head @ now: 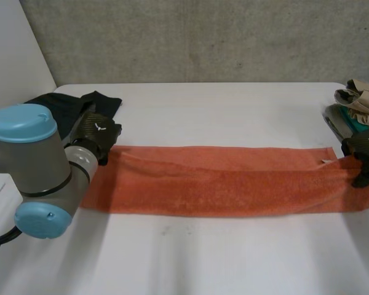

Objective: Fold the laundry.

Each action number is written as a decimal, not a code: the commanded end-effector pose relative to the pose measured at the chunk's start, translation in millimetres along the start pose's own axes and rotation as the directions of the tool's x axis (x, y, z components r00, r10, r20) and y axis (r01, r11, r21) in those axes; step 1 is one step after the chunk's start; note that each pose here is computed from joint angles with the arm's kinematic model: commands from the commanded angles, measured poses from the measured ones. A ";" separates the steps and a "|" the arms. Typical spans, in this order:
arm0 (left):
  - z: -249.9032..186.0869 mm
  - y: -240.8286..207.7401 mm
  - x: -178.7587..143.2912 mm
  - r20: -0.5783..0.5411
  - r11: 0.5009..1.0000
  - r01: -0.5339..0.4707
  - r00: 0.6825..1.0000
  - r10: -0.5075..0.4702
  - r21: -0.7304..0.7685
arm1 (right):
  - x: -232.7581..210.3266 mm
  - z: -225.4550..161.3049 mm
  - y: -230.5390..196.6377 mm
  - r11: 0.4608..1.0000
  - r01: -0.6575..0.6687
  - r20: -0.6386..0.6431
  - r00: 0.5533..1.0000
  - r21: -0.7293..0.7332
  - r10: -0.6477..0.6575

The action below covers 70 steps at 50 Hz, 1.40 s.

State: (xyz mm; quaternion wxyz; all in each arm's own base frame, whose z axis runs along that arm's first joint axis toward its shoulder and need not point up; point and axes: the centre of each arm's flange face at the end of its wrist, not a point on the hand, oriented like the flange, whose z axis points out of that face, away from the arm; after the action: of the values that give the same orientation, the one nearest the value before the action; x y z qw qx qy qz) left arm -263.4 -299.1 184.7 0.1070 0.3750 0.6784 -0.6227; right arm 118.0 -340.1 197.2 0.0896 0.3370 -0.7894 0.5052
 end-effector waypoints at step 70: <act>-11.9 16.5 15.9 -0.025 0.996 0.008 1.000 -0.006 0.091 | 2.4 12.7 6.1 0.992 -0.065 -0.054 0.996 0.112 0.071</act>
State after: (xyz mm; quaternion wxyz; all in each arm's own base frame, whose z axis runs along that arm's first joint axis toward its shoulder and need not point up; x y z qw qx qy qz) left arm -267.8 -313.2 182.1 0.1015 0.3488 0.6154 -0.6995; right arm 127.1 -364.2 203.6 0.1195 0.2944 -0.7287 0.6067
